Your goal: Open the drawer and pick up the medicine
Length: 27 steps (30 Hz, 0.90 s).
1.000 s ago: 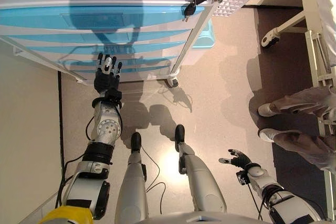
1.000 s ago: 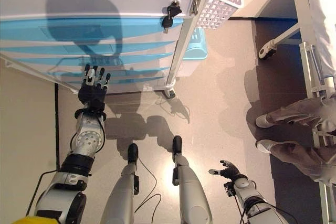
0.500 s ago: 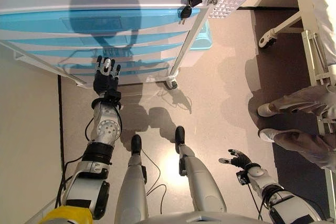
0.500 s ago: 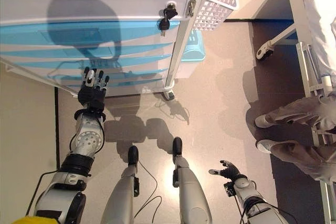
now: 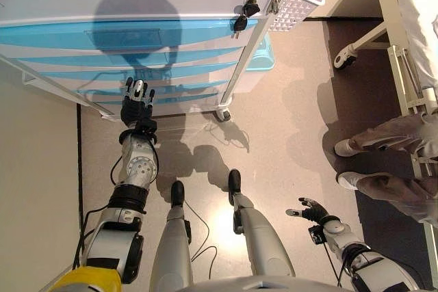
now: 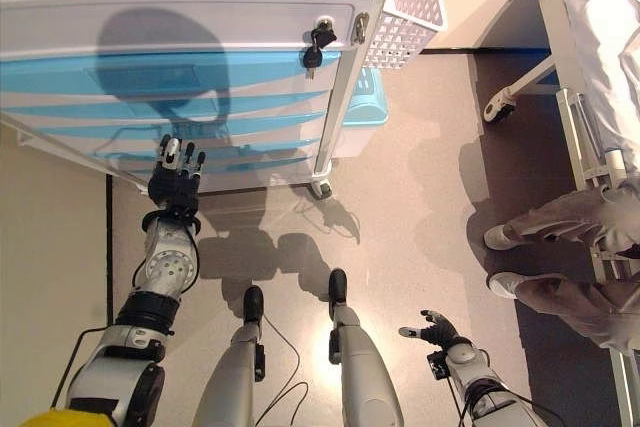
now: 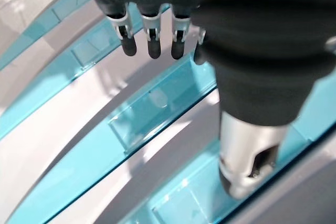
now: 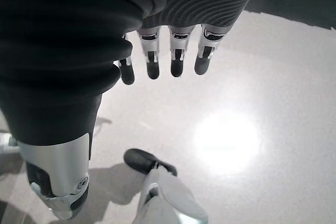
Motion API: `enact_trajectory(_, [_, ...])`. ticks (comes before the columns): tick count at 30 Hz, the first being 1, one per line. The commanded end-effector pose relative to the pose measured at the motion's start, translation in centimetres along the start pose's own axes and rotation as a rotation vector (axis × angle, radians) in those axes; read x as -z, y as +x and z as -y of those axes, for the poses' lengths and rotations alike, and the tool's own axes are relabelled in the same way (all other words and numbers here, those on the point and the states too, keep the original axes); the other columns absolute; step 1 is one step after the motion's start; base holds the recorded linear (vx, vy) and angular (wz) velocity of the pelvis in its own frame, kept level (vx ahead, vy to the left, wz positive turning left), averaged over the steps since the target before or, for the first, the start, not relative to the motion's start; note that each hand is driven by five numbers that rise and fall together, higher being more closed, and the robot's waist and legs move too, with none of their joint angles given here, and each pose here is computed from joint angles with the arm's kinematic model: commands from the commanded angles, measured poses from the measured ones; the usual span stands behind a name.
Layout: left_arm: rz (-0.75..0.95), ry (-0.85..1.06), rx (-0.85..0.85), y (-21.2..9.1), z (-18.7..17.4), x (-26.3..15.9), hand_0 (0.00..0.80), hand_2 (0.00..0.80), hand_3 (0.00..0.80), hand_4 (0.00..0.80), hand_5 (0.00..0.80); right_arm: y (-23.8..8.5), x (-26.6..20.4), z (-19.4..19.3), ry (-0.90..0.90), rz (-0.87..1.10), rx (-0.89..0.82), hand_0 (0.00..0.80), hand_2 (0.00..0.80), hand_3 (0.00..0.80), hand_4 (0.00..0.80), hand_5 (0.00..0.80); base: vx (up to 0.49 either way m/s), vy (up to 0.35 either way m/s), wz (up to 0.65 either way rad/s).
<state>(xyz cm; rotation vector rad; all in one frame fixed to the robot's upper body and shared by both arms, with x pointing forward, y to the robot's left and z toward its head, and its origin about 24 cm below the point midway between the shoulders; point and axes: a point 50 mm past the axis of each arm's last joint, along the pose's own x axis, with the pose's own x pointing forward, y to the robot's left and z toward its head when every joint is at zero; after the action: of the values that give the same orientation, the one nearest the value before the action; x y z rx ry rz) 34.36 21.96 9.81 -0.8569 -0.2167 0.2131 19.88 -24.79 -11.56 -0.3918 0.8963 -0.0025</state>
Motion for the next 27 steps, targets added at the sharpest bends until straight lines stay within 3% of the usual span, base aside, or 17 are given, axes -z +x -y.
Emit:
enact_trajectory(1, [0.204,-0.001,0.057,2.0,2.0,-4.7,0.0,0.0,0.0,0.0,0.0,-0.5,2.3,0.9,-0.044,-0.071,0.029,0.0,0.0,0.0,0.0,0.0,0.0,0.0,0.0])
enact_trajectory(16, [0.166,-0.013,-0.042,1.6,0.1,-3.3,0.0,0.0,0.0,0.0,0.0,-0.6,2.5,0.7,-0.036,-0.077,0.038,0.0,0.0,0.0,0.0,0.0,0.0,0.0,0.0])
enact_trajectory(21, [0.133,0.024,-0.117,1.0,-2.0,-2.7,0.0,0.0,0.0,0.0,0.0,-0.6,2.6,0.6,-0.029,-0.076,0.04,0.0,0.0,0.0,0.0,0.0,0.0,0.0,0.0])
enact_trajectory(27, [0.055,0.12,-0.259,-0.7,-7.1,-2.2,0.0,0.0,0.0,0.0,0.0,-0.6,2.6,0.8,-0.008,-0.076,0.046,0.0,0.0,0.0,0.0,0.0,0.0,0.0,0.0])
